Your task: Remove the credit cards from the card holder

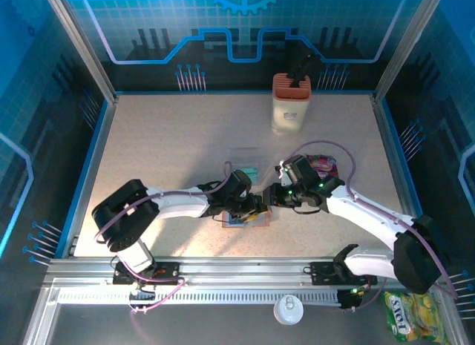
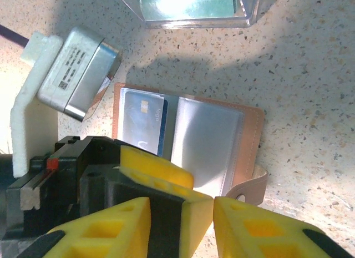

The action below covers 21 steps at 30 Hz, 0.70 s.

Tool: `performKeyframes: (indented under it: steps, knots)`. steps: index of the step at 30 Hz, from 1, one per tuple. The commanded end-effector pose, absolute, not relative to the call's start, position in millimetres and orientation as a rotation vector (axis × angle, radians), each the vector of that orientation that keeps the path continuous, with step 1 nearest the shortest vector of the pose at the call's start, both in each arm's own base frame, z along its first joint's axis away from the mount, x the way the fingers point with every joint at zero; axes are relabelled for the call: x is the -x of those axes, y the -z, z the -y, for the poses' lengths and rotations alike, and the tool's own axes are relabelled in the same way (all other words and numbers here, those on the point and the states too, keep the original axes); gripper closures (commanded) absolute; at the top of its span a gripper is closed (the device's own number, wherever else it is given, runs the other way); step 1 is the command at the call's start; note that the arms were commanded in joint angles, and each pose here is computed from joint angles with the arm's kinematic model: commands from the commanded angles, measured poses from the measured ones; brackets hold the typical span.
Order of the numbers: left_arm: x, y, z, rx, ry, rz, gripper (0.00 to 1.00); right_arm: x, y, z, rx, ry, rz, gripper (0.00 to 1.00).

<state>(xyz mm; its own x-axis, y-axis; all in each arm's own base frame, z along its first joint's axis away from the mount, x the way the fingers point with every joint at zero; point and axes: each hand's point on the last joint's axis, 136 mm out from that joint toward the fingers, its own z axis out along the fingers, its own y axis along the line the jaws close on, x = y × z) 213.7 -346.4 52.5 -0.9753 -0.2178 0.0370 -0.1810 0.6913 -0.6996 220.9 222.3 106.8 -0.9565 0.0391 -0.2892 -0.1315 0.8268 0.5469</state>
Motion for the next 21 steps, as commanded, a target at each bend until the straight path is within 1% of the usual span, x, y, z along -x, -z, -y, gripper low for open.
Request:
performKeyframes:
  steps: [1,4,10,12,21]
  knots:
    - [-204,-75,351,0.276,1.251,-2.809,0.51,-228,-114,-212,0.019,-0.801,-2.681,0.64]
    - [-203,-76,346,0.261,1.217,-2.818,0.52,-230,-117,-204,-0.006,-0.780,-2.658,0.63]
    - [-201,-65,351,0.265,1.211,-2.850,0.67,-234,-125,-186,-0.070,-0.746,-2.614,0.63]
    - [-199,-59,350,0.267,1.191,-2.872,0.70,-234,-126,-181,-0.085,-0.744,-2.604,0.63]
    - [-193,-41,352,0.278,1.147,-2.935,0.74,-232,-122,-178,-0.113,-0.774,-2.601,0.63]
